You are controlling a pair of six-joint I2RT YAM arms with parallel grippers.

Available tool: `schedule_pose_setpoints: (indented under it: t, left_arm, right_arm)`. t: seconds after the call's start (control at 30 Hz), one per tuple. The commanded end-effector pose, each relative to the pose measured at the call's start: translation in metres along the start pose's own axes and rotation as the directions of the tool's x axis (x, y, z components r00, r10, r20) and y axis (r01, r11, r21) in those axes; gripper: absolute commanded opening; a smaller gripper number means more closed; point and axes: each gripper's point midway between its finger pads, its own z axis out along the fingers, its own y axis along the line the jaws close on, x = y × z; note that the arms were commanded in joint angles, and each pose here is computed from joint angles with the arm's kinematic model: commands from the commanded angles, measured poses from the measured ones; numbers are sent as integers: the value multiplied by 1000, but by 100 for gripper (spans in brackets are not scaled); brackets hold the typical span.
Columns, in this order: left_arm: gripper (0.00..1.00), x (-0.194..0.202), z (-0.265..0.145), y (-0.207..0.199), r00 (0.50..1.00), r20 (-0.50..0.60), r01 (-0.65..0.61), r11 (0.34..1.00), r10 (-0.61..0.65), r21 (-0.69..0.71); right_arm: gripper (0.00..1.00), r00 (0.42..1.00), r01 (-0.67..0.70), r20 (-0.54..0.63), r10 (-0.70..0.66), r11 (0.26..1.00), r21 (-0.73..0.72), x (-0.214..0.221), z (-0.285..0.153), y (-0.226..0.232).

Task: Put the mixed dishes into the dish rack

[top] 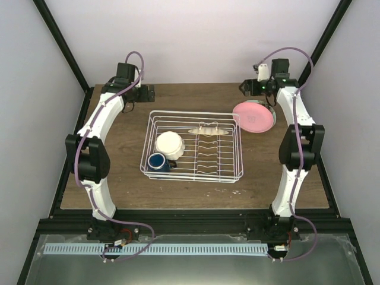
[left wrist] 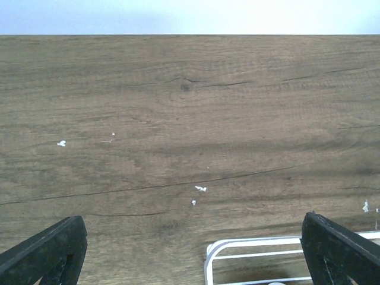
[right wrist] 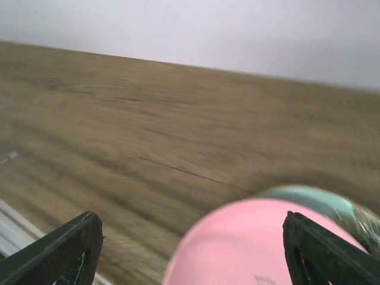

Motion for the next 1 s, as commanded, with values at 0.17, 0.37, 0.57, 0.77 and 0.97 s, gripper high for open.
schedule_pose_setpoints:
  t: [0.17,0.37,0.57,0.77,0.97]
  left_arm:
    - [100,4,-11,-1,1000,2,15,1000,-15,12]
    - [100,5,-10,0,1000,-2,15,1000,-15,11]
    - [100,6,-7,-1,1000,-11,11,1000,-11,18]
    - [100,8,-4,-1,1000,-18,9,1000,-9,18]
    - [100,9,-3,-1,1000,-23,8,1000,-8,19]
  right_arm:
    - [80,871,-388,-166,462,855,343,74,4,-98]
    - [78,831,-411,-191,523,807,424,107,4,-119]
    - [76,801,-397,-222,556,771,498,140,4,-133]
    - [77,782,-409,-224,581,751,518,158,3,-141]
    - [76,768,-413,-237,595,743,527,171,6,-144]
